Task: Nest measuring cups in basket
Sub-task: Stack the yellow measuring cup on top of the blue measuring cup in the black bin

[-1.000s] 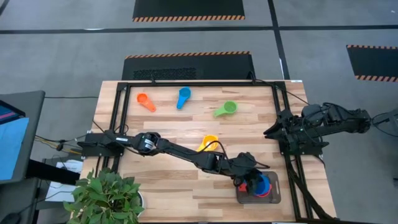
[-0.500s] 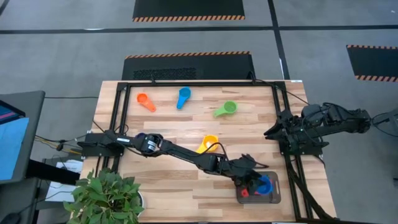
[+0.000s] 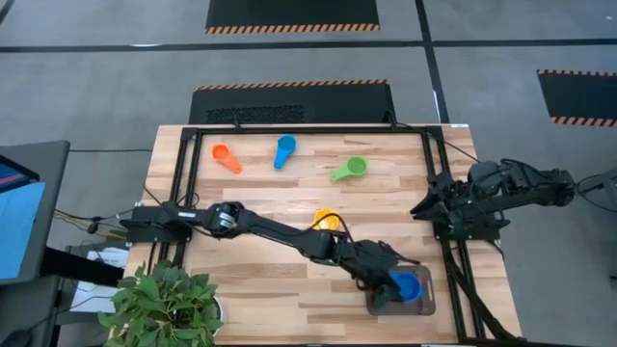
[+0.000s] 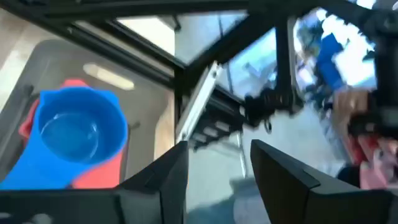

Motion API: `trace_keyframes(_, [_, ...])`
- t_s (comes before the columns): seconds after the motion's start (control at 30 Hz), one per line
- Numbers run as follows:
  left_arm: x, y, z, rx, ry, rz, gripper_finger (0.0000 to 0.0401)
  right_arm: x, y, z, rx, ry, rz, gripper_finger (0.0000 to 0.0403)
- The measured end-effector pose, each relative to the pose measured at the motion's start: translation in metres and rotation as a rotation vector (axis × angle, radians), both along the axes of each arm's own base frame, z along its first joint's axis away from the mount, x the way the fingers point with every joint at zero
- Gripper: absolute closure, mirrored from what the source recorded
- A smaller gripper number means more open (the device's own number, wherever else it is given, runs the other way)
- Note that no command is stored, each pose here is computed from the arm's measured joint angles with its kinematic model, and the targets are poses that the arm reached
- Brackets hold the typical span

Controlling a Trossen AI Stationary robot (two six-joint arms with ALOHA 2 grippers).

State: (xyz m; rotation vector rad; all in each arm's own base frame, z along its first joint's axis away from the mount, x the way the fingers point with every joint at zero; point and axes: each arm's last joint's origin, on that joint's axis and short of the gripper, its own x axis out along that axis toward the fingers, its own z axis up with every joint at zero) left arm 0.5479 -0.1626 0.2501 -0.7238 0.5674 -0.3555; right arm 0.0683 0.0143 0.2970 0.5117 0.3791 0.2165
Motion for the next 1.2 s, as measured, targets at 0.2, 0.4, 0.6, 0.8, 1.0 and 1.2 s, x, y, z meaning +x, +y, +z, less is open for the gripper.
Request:
trace_keyframes(0.2, [-0.037,0.016,0.007,0.268,0.321,0.002,0.0272,0.002,0.000,0.007,-0.034,-0.086,0.001,0.0285])
trace_keyframes(0.4, [-0.074,0.051,0.015,0.659,0.609,0.146,0.0277,0.007,0.000,0.012,-0.032,-0.132,-0.006,0.0285])
trace_keyframes(0.6, [-0.080,0.090,0.009,0.902,0.702,0.040,0.0277,0.012,-0.001,0.010,-0.051,-0.104,-0.076,0.0285])
trace_keyframes(0.8, [-0.078,0.131,-0.018,0.816,0.758,-0.143,0.0277,0.018,-0.003,0.009,-0.006,-0.065,-0.203,0.0285])
trace_keyframes(1.0, [-0.077,0.152,-0.033,0.735,0.760,-0.224,0.0277,0.025,-0.005,0.006,0.008,-0.025,-0.288,0.0285])
trace_keyframes(1.2, [-0.070,0.148,-0.043,0.725,0.689,-0.203,0.0277,0.032,-0.005,0.003,-0.011,0.008,-0.319,0.0285])
